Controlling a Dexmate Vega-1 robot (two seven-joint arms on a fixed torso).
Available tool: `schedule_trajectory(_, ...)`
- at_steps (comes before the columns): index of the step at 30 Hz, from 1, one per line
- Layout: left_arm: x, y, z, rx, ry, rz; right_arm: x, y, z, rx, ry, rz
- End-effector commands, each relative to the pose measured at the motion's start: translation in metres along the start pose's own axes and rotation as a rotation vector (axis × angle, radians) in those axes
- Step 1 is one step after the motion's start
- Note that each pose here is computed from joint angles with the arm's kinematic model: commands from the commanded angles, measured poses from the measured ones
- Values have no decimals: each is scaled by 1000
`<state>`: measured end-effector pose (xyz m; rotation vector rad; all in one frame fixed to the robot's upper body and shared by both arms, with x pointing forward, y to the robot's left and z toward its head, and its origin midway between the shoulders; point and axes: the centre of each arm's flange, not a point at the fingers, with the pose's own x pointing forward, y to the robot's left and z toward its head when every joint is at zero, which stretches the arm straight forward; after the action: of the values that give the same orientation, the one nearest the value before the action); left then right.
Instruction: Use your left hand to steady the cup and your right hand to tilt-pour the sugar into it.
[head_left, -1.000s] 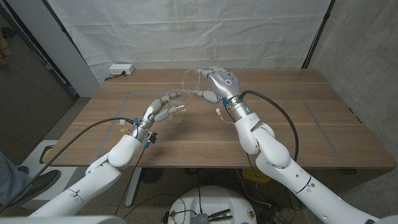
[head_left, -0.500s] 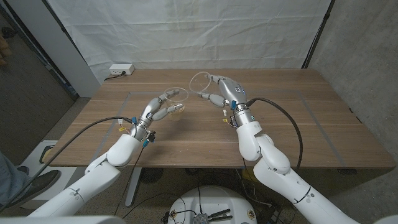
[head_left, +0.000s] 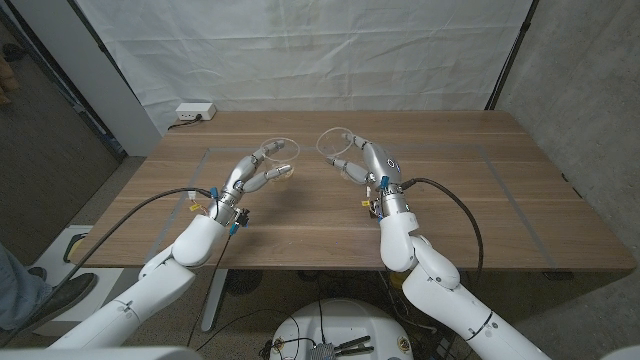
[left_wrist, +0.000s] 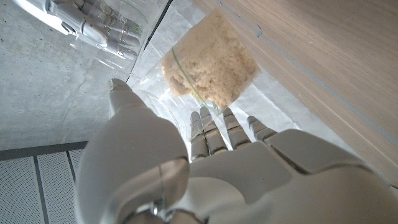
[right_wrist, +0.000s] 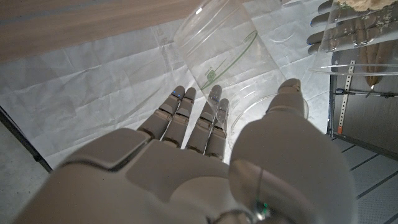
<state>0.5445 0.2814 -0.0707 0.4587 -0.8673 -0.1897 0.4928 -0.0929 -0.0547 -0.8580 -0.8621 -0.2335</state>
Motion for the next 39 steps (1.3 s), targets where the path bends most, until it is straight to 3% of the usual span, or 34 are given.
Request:
schedule_trajectory(1,3,-4,-12,-30,16,-4,-14,21,-29,120,89,-44)
schedule_trajectory(6,5,-8,-18,-47,28,-3,-16,24,-36,99,123,-45)
schedule_trajectory(12,6,-9,-21,-51,37,-1,-22,34,-54,191,182,-21)
schedule_trajectory(21,11,-13,-27,-48,55,-14,-28,43,-69,235,243,-23)
schedule_trajectory(39,15,-23,-35,-59,66,-37,-35,47,-80,227,257,-62)
